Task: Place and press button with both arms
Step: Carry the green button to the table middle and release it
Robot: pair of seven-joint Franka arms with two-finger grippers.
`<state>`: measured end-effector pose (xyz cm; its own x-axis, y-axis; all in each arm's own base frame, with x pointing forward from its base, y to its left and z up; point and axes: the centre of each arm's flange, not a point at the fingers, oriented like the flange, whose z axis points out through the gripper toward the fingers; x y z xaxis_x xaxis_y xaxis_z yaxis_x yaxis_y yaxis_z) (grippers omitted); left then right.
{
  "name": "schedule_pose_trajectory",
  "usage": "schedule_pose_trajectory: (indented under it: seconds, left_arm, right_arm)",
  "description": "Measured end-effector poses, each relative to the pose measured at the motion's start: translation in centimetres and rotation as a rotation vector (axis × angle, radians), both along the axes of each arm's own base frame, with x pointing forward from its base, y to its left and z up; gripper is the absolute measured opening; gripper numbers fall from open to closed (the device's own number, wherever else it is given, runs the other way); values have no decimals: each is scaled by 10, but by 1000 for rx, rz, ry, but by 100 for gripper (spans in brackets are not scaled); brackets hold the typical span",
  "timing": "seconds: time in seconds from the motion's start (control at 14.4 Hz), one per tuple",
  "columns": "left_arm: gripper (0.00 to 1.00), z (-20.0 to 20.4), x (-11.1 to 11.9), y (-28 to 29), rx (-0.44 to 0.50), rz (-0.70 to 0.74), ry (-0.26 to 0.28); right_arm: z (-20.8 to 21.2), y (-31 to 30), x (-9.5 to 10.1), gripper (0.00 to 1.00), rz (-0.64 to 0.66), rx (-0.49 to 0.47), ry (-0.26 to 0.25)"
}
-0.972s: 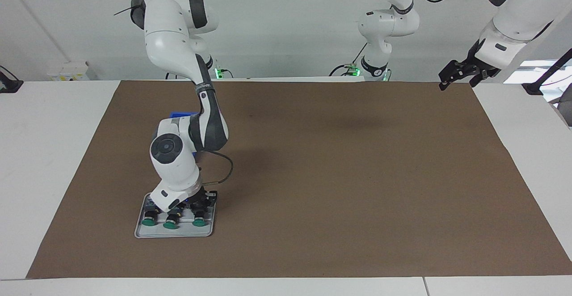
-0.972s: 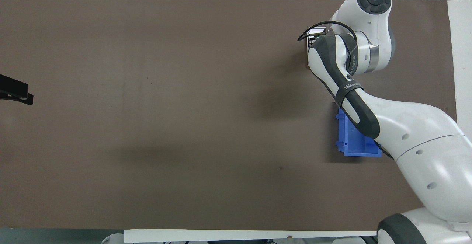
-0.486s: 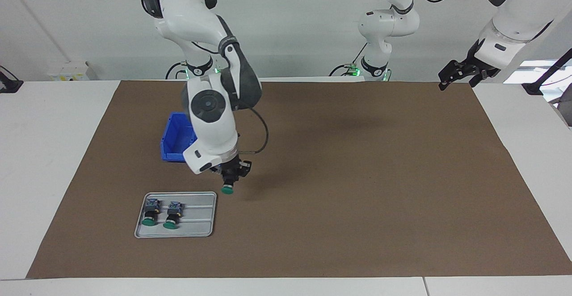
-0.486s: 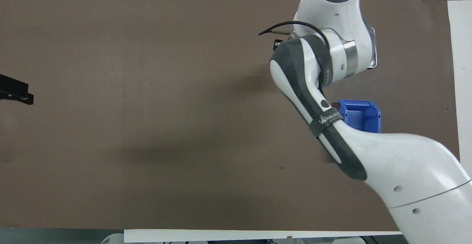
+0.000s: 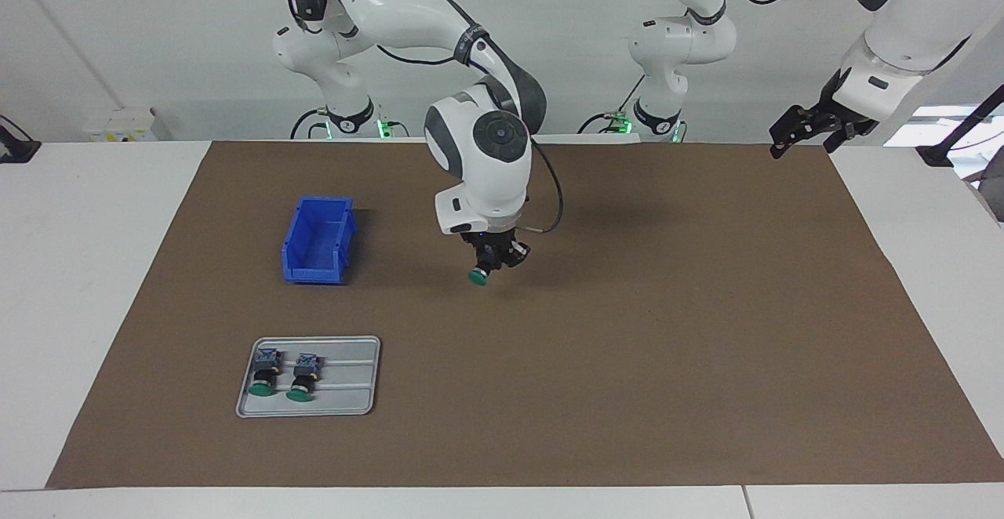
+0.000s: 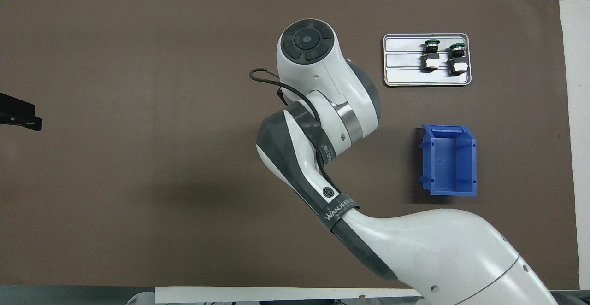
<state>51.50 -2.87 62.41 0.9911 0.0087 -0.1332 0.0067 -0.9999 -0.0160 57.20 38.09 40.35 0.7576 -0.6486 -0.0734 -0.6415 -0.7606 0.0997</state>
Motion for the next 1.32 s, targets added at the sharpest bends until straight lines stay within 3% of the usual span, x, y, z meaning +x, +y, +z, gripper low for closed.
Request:
schedule_pose_trajectory:
  seconds: [0.28,0.49,0.56,0.83,1.32]
  left_arm:
    - [100,0,0,0,0,0,-1]
    - [100,0,0,0,0,0,-1]
    - [100,0,0,0,0,0,-1]
    - [100,1,0,1,0,5,-1]
    - [100,0,0,3,2,28,-4]
  right_arm:
    - [-3,18,-3,41,-366,40,-56]
    - [-9,22,-6,41,-670,31,-43]
    - [-13,25,-10,41,-714,19,-35]
    - [-47,51,-36,41,-775,-25,-16]
    - [-96,75,-52,41,-755,0,-38]
